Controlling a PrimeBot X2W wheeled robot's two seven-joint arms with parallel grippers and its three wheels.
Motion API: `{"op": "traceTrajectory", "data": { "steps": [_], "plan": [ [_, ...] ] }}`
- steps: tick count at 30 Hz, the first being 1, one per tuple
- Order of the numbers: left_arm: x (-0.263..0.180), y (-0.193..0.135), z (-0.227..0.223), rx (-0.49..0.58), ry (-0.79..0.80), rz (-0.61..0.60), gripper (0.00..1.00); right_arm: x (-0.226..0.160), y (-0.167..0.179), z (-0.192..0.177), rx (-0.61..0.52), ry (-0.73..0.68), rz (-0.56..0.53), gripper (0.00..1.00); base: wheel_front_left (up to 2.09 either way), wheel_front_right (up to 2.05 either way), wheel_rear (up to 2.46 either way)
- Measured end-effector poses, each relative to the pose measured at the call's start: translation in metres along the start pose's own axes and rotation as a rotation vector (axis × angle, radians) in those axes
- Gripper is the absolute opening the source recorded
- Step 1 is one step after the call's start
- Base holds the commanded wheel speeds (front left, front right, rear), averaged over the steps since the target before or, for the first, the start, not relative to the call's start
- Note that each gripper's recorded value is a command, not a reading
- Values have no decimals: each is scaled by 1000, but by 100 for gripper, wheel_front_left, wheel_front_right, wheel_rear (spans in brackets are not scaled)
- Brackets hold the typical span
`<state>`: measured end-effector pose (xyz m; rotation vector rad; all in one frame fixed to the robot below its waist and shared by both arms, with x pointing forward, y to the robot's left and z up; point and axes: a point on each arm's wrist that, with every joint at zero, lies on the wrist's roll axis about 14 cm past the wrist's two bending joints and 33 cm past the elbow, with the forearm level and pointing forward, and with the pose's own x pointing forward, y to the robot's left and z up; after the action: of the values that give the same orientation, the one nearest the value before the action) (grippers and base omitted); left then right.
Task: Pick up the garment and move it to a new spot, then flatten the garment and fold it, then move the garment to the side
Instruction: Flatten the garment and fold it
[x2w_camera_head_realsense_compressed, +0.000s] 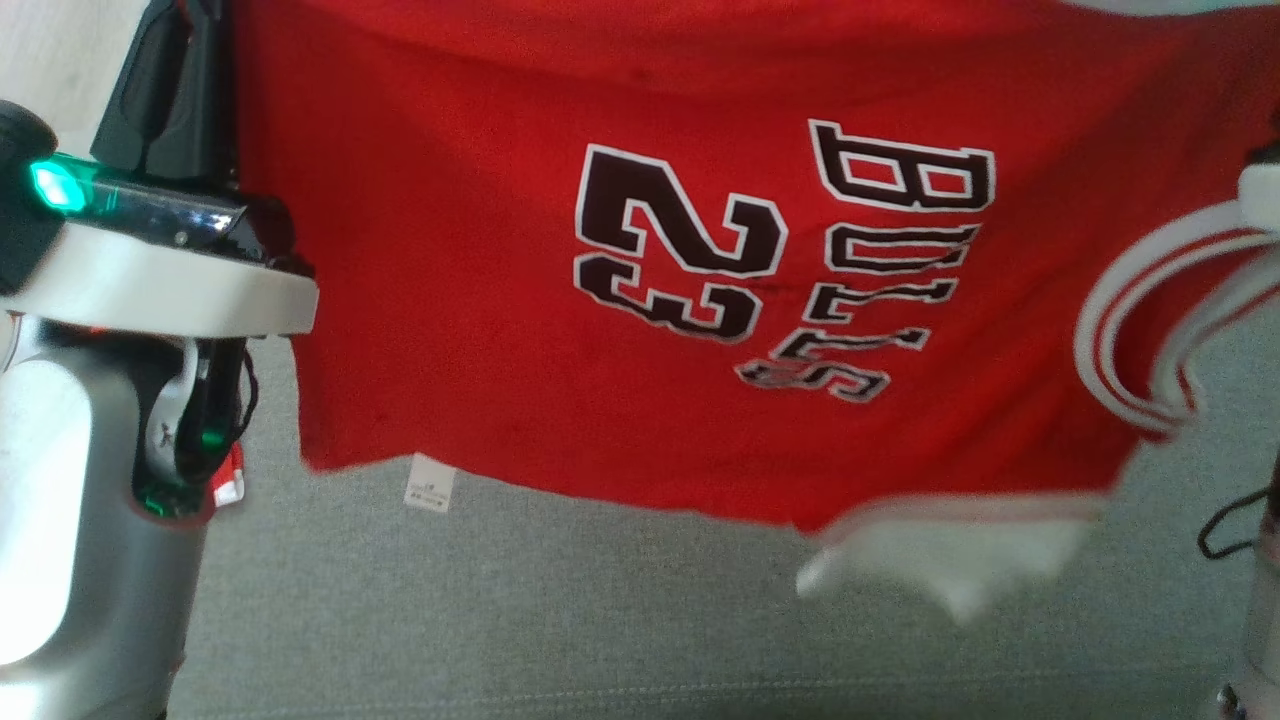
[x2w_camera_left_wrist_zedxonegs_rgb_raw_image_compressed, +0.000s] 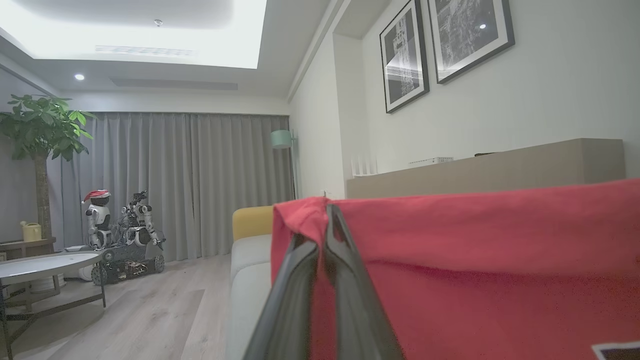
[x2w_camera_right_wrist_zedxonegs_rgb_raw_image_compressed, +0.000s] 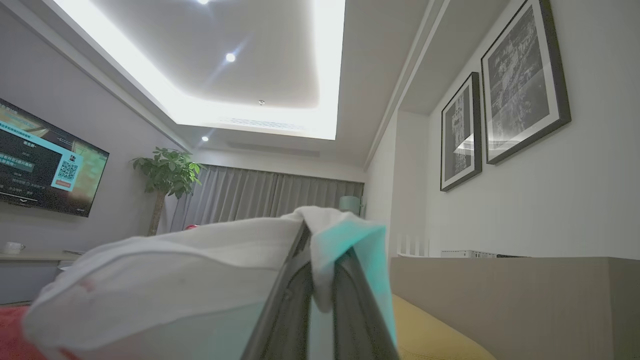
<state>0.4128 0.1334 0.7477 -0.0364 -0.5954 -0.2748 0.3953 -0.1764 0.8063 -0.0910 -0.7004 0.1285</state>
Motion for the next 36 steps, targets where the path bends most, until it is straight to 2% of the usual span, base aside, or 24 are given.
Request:
{"op": "traceTrajectory", "data": {
  "steps": [8,12,20,21,25,30,36],
  "plan": [
    [0,-2,-13,-20,44,-4,0,14,5,-13,51,39,25,0,0,0,0],
    [14,-1,-23,-40,47,-15,0,32,9,-26,93,59,43,0,0,0,0],
    [87,11,-44,-34,2,-47,0,109,4,-55,167,13,39,0,0,0,0],
    [107,18,-54,-29,-5,-41,0,128,4,-66,187,4,35,0,0,0,0],
    [136,34,-82,-36,18,-3,0,157,13,-92,213,-13,43,0,0,0,0],
    [146,49,-152,-83,164,59,0,167,23,-162,269,121,22,0,0,0,0],
    [113,44,-254,-141,400,87,0,125,42,-283,276,431,15,0,0,0,0]
  ]
}}
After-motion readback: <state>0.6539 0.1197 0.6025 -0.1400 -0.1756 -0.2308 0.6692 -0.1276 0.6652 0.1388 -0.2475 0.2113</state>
